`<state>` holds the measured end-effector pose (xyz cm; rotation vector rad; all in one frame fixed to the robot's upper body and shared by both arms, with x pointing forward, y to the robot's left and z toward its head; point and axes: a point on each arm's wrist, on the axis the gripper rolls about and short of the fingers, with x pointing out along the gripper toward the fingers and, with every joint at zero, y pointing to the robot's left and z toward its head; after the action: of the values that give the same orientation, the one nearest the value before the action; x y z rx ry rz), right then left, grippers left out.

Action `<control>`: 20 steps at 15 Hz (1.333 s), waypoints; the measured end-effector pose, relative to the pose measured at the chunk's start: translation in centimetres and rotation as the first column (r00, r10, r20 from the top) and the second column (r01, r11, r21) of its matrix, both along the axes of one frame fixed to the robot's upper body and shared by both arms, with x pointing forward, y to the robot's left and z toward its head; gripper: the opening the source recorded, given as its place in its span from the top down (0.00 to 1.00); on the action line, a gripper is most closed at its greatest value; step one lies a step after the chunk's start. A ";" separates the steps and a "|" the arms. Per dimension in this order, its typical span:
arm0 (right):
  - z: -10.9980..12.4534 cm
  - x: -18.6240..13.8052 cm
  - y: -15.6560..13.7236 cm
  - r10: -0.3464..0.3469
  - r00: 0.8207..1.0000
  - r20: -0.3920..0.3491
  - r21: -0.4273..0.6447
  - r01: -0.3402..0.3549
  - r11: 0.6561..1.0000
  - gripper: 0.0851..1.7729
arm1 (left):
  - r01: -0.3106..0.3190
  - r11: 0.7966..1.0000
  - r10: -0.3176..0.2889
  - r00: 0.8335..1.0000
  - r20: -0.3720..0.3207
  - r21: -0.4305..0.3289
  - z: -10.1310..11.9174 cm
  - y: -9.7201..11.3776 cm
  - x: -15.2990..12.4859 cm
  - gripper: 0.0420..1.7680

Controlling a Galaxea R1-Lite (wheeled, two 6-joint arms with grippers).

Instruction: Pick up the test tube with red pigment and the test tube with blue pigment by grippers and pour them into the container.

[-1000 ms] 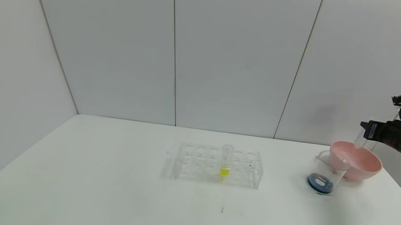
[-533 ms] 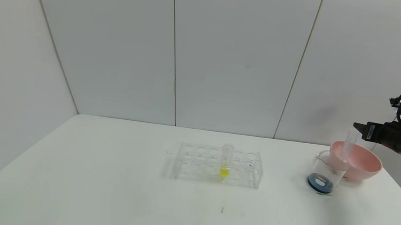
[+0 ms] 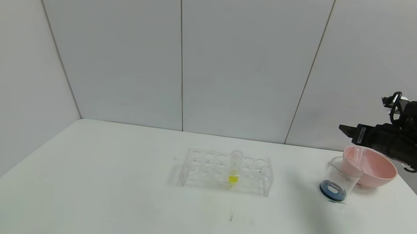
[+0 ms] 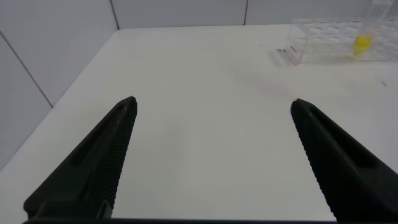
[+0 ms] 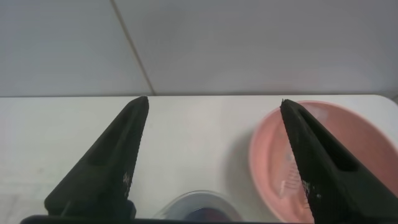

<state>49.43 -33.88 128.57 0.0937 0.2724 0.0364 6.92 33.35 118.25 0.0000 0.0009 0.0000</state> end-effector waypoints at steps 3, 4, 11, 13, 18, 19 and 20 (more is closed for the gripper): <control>1.2 -2.2 4.8 0.037 0.999 0.011 0.014 -0.037 0.999 0.11 | 0.000 1.000 0.000 1.000 0.000 0.000 0.0 0.0 0.0 0.00; 1.8 -3.2 5.5 0.052 0.998 0.019 0.017 -0.053 0.998 0.10 | 0.000 1.000 0.000 1.000 0.000 0.000 0.0 0.0 0.0 0.00; 8.8 -12.7 4.5 0.054 0.976 0.211 0.029 -0.062 0.998 0.06 | 0.000 1.000 0.000 1.000 0.000 0.000 0.0 0.0 0.0 0.00; 11.2 -16.6 3.1 0.017 0.952 0.307 0.038 -0.030 0.999 0.06 | 0.000 1.000 0.000 1.000 0.000 0.000 0.0 0.0 0.0 0.00; 13.2 -28.0 1.0 -0.005 0.865 0.502 0.017 -0.004 1.000 0.05 | 0.000 1.000 0.000 1.000 0.000 0.000 0.0 0.0 0.0 0.00; 12.9 -30.4 0.8 0.000 0.842 0.539 -0.003 0.002 1.000 0.05 | 0.000 1.000 0.000 1.000 0.000 0.000 0.0 0.0 0.0 0.00; 12.5 -32.7 0.7 0.003 0.819 0.574 -0.021 0.011 1.000 0.05 | 0.000 1.000 0.000 1.000 0.000 0.000 0.0 0.0 0.0 0.00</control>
<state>16.74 -33.21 141.08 0.0557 -0.3376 0.0556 6.92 33.35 118.25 0.0000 0.0009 0.0000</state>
